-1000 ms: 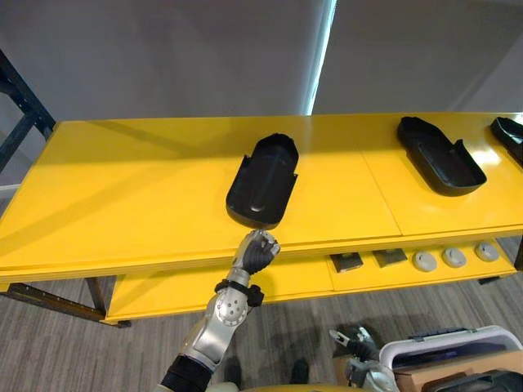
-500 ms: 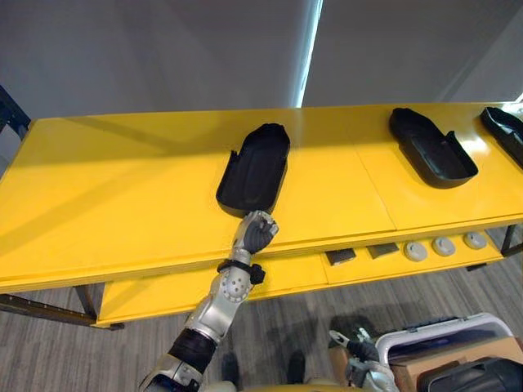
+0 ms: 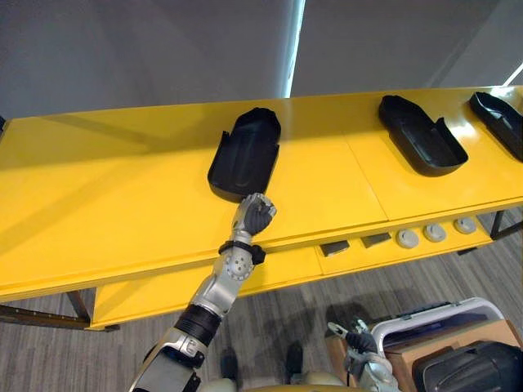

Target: Walk over and take plastic housings, then place them on the shelf

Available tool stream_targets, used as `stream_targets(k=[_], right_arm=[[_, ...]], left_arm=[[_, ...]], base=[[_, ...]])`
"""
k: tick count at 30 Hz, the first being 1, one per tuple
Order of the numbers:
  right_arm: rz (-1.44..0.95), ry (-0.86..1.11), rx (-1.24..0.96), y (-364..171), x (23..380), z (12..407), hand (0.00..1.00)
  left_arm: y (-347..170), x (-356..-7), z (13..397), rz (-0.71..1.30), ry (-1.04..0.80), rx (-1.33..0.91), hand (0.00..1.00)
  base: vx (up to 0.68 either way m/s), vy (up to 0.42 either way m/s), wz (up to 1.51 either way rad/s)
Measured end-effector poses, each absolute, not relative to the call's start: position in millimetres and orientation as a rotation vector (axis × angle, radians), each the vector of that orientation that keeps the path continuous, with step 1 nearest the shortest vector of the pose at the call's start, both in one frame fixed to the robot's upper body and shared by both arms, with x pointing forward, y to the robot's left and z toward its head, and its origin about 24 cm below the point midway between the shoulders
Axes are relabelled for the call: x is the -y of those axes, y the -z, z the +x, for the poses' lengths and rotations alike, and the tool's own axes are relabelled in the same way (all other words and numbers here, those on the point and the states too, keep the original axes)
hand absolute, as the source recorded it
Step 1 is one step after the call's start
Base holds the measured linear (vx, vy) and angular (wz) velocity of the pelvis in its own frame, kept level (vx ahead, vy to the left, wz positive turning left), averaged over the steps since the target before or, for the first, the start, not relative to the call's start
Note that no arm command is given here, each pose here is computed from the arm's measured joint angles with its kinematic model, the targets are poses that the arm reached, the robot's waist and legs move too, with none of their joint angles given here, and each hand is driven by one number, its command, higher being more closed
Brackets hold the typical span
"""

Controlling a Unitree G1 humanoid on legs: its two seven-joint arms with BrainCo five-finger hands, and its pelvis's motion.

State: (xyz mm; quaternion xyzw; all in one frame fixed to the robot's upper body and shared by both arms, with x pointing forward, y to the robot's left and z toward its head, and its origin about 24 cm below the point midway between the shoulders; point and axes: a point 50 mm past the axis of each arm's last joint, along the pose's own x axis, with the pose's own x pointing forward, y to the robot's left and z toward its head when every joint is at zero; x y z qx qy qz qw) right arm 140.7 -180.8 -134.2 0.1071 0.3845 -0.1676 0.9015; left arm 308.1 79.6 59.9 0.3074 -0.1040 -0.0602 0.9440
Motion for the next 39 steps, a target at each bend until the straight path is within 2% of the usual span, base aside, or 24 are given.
stream_targets(k=[10,15,19,22,24,27,31,33,34,35,36,38,39], right_arm=[[0.227,0.37,-0.793,134,185,140,0.0],[0.207,0.383,-0.842,141,192,126,0.0],[0.193,0.383,-0.876,145,194,118,0.0],[0.193,0.384,-0.903,148,193,112,0.0],[0.194,0.386,-0.91,149,193,110,0.0],[0.194,0.389,-0.887,146,194,112,0.0],[0.181,0.387,-0.824,137,198,119,0.0],[0.162,0.363,-0.8,133,196,124,0.0],[0.157,0.346,-0.787,131,194,128,0.0],[0.154,0.331,-0.779,130,192,131,0.0],[0.152,0.325,-0.778,129,191,131,0.0],[0.154,0.314,-0.793,130,188,131,0.0],[0.156,0.314,-0.796,130,188,131,0.0]], left_arm=[[-74,-89,303,0.55,0.075,0.252,1.0],[-146,-91,273,0.374,0.02,0.581,1.0],[-188,-130,240,0.278,-0.153,0.803,1.0],[-194,-184,216,0.247,-0.411,0.842,1.0],[-178,-229,191,0.21,-0.646,0.771,1.0],[-151,-267,155,0.148,-0.876,0.648,1.0],[-103,-291,126,0.211,-1.015,0.373,1.0],[-62,-298,112,0.225,-1.035,0.134,1.0],[-28,-299,105,0.193,-1.021,-0.046,0.0],[5,-296,98,0.142,-0.994,-0.213,0.0],[20,-294,94,0.119,-0.977,-0.289,0.0],[70,-273,81,0.036,-0.86,-0.55,0.0],[80,-267,77,0.02,-0.831,-0.601,0.0]], base=[[0.0,0.0,0.03],[0.0,0.013,0.11],[0.0,0.015,0.12],[-0.03,0.0,0.13],[-0.02,-0.003,0.19],[-0.01,0.005,0.04],[-0.01,0.011,0.13],[0.02,0.003,-0.03],[0.05,0.0,-0.08],[0.05,-0.002,-0.08],[0.02,-0.002,-0.04],[0.0,0.001,-0.02],[0.0,0.006,-0.06]])
